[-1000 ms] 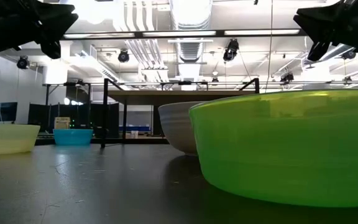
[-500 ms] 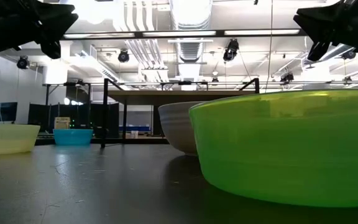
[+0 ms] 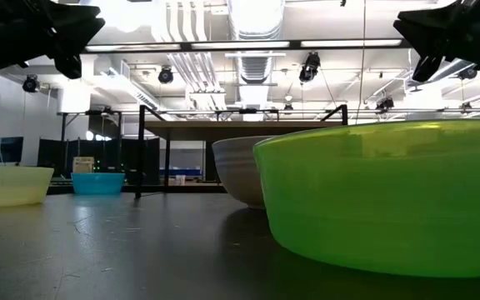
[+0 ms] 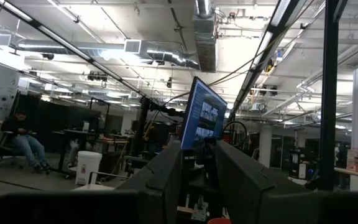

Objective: Place and stack bowls onto a shelf

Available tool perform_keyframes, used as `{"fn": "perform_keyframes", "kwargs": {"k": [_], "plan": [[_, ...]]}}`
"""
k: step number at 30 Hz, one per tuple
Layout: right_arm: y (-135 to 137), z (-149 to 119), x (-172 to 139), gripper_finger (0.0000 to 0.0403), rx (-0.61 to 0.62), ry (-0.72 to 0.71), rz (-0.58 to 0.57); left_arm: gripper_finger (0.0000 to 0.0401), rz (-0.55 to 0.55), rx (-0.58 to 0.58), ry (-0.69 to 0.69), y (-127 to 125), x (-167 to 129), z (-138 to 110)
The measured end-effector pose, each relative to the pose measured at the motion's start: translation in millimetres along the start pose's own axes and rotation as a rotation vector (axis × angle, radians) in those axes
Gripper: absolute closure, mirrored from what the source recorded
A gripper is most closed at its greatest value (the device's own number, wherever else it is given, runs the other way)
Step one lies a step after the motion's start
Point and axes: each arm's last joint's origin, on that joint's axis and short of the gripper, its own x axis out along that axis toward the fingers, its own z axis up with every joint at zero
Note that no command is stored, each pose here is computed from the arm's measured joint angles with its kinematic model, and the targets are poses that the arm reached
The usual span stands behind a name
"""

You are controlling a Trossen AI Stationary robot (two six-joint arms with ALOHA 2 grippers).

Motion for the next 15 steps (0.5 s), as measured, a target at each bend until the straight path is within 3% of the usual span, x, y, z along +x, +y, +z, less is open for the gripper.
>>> {"fn": "perform_keyframes", "kwargs": {"k": [8,15], "plan": [[0.0,0.0,0.0,0.0337,0.0,0.0,0.0,0.0317,0.01,0.004,-0.003,0.3,0.0,0.2],[0.0,0.0,0.0,0.0337,0.0,0.0,0.0,0.0317,0.095,-0.056,-0.027,2.7,-0.1,1.4]]}}
